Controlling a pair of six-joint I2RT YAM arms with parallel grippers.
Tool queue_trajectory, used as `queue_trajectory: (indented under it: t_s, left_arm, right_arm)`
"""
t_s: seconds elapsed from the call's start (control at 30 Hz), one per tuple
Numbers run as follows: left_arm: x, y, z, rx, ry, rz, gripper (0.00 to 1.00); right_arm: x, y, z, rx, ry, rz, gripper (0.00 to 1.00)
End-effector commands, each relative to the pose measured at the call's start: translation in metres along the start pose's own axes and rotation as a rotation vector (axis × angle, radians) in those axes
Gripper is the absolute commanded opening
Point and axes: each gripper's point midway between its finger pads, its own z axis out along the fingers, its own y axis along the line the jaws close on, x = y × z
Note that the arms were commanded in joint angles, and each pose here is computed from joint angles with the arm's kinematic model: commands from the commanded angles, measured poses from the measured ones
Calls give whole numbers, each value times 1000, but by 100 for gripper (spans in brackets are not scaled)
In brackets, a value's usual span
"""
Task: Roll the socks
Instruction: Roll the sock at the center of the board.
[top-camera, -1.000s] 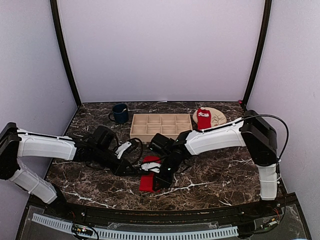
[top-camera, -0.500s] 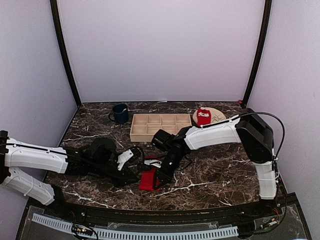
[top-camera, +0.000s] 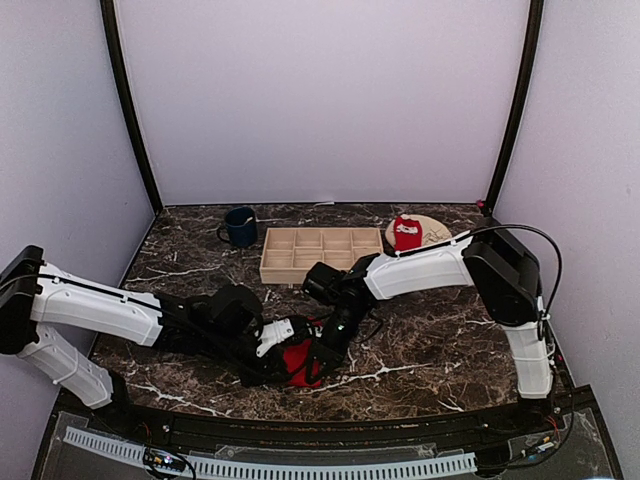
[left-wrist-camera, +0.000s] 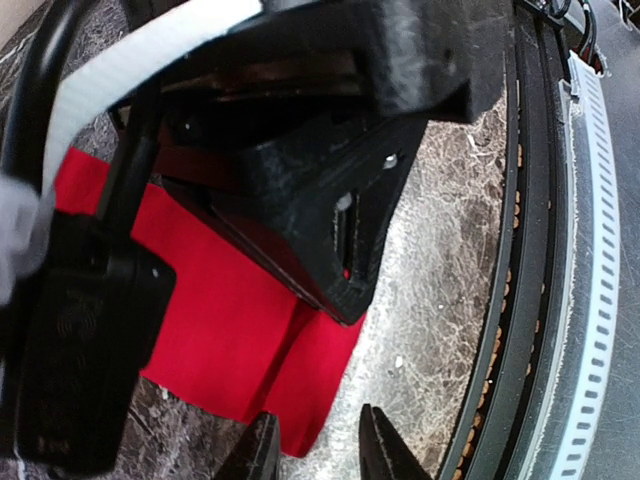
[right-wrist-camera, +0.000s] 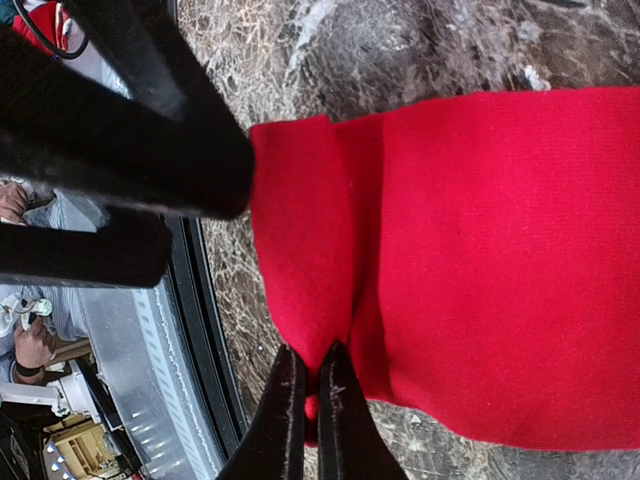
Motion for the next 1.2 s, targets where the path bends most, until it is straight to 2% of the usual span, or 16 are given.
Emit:
queue_trajectory:
  t_s: [0.0,0.5,0.9,1.17]
  left_arm:
    - [-2,2,2,-9,41,75,29]
    - [8,-7,11,49,103,119,28]
    - [7,2,20,-29,120,160,30]
    - [12,-4,26,19,162,176,30]
  right_arm:
    - [-5,0,-1,-30,-5,1,1]
    - [-3,-1,-1,-48,-2,10,1]
    - [-1,3,0,-75,6,14,1]
    - [-1,3,0,-79,8,13,0]
